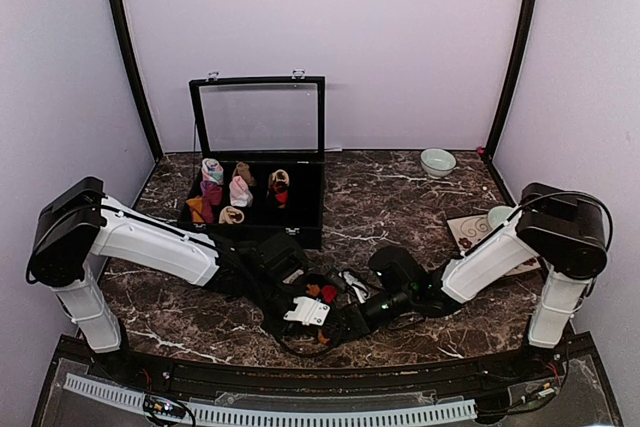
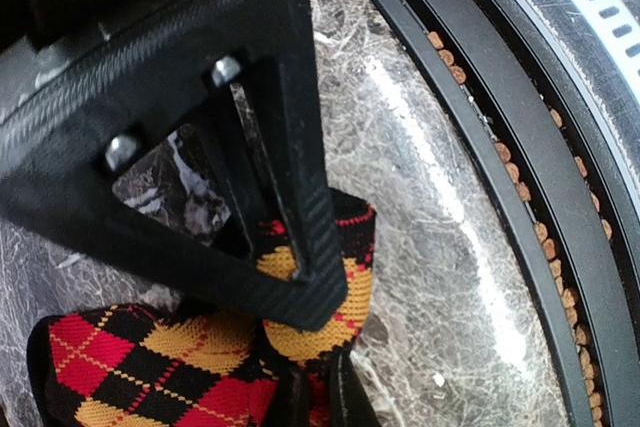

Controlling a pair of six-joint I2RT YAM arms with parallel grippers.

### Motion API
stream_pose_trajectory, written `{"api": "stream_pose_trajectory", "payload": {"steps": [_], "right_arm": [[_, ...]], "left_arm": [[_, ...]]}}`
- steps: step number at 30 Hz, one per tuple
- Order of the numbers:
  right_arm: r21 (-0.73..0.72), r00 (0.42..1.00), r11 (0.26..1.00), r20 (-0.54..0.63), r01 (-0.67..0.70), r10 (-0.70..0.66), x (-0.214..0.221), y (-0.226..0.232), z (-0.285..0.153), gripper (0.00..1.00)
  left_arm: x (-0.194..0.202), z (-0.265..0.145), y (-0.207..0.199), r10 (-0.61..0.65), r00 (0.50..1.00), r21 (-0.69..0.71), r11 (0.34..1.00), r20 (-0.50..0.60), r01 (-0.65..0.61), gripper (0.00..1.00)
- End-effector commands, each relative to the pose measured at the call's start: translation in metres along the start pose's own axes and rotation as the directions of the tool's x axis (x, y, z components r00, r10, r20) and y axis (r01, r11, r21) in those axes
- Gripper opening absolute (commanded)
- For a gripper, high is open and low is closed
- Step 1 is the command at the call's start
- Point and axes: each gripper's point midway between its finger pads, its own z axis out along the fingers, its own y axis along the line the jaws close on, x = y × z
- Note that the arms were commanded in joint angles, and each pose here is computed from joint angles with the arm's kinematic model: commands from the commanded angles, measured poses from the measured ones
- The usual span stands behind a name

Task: Roll the socks
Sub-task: Roll the sock at the center of the board.

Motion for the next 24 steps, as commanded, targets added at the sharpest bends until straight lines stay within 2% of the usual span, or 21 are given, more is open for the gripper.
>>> {"api": "stream_pose_trajectory", "payload": {"steps": [1,5,7,10,14,17,21,24], "right_arm": [[0.314,0.971,0.935,-0.114,-0.167,0.212,0.076,-0.077,-0.019,0.26],[0.334,0.983,0.929,-0.042,-0.157,0.181,0.07,-0.078,-0.031,0.24],[0.349,0.99,0.927,0.028,-0.137,0.136,0.057,-0.075,-0.041,0.27],[0.373,0.988,0.925,0.154,-0.068,0.01,0.03,-0.063,-0.062,0.38],[0.398,0.951,0.916,0.259,0.055,-0.17,0.003,-0.04,-0.088,0.37],[0.408,0.917,0.9,0.282,0.151,-0.282,-0.005,-0.023,-0.099,0.36],[0.43,0.87,0.854,0.25,0.294,-0.425,-0.006,0.005,-0.095,0.35],[0.434,0.856,0.828,0.204,0.356,-0.475,-0.002,0.017,-0.084,0.35]], "left_arm": [[0.044,0.01,-0.023,-0.064,0.99,0.065,0.995,-0.127,0.073,0.0],[0.048,0.008,-0.023,-0.099,0.985,0.105,0.988,-0.14,0.114,0.0],[0.048,0.006,-0.022,-0.136,0.983,0.129,0.98,-0.126,0.153,0.0],[0.046,0.001,-0.02,-0.204,0.975,0.174,0.961,-0.088,0.216,0.0],[0.046,-0.003,-0.015,-0.297,0.953,0.232,0.925,-0.057,0.302,0.0],[0.045,-0.003,-0.014,-0.348,0.935,0.283,0.893,-0.062,0.351,0.0],[0.045,0.001,-0.011,-0.408,0.91,0.347,0.844,-0.077,0.408,0.0],[0.042,-0.001,-0.009,-0.484,0.872,0.429,0.773,-0.077,0.467,0.01]]}}
